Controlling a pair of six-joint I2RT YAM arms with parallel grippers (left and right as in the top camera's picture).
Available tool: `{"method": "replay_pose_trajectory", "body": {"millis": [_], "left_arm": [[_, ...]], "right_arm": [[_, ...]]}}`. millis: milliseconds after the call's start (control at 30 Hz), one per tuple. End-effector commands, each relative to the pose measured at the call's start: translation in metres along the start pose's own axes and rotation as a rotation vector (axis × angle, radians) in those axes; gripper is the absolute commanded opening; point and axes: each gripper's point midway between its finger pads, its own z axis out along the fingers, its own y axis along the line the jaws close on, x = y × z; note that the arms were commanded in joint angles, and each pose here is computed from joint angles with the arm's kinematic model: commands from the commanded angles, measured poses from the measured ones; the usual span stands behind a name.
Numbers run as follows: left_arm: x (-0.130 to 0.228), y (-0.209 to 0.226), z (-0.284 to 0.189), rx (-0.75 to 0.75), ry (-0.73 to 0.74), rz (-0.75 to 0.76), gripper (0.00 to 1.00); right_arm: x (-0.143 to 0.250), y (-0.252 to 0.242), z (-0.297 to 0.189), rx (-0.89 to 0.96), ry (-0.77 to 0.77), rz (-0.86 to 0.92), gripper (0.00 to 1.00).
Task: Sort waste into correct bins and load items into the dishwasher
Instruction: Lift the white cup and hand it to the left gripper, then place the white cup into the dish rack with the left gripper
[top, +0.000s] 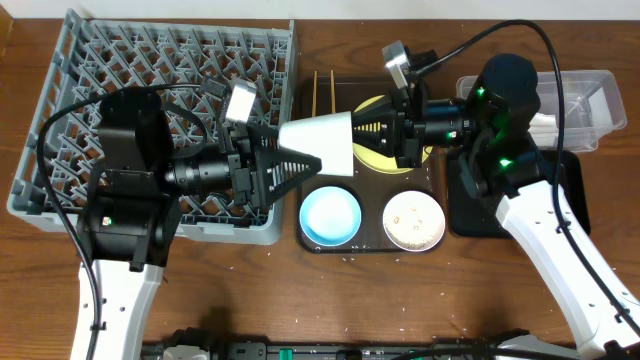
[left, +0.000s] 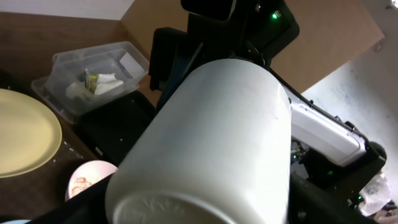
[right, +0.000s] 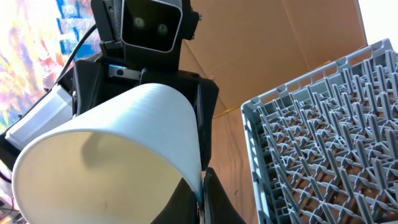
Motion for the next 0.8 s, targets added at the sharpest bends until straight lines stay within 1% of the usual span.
{"method": "replay_pose_trajectory", "body": {"millis": [0,67,133,200,267,333,400,533,667,700,767], "left_arm": [[-0.007,0.004,-0.002,-0.032,-0.023,0.008,0.86],[-0.006,0.003,-0.002,-0.03,-0.021,0.008,0.84],[-0.006,0.003,-0.002,-0.03,-0.021,0.008,0.78],[-0.006,0.003,-0.002,-0.03,-0.021,0.008,0.68],[-0.006,0.003,-0.002,-0.03,-0.021,0.008,0.6],[-0.006,0.003,-0.002,-0.03,-0.022,0.009,0.55],[-0.006,0.003,-0.002,-0.03,-0.022,0.009,0.54],[-0.007,0.006,-0.002,-0.045,-0.028,0.009,0.54],[-0.01,0.018,-0.003,-0.112,-0.05,-0.011,0.54],[-0.009,0.025,-0.004,-0.15,-0.058,-0.029,0.54],[-0.006,0.044,-0.008,-0.256,-0.071,-0.067,0.54]], "right_arm": [[0.0,0.016,0.001,-0.055,0.029,-0.021,0.01],[0.0,0.016,0.001,-0.054,0.028,-0.022,0.01],[0.0,0.016,0.001,-0.054,0.028,-0.023,0.01],[0.0,0.016,0.001,-0.054,0.028,-0.022,0.01],[0.001,0.017,0.002,-0.057,0.03,-0.022,0.01],[0.002,0.019,0.004,-0.065,0.035,-0.022,0.01],[0.003,0.02,0.006,-0.07,0.039,-0.022,0.01],[0.003,0.02,0.006,-0.07,0.038,-0.022,0.01],[0.001,0.018,0.004,-0.062,0.033,-0.022,0.02],[0.0,0.016,0.002,-0.055,0.029,-0.022,0.05],[-0.003,0.011,-0.005,-0.032,0.014,-0.022,0.17]]}}
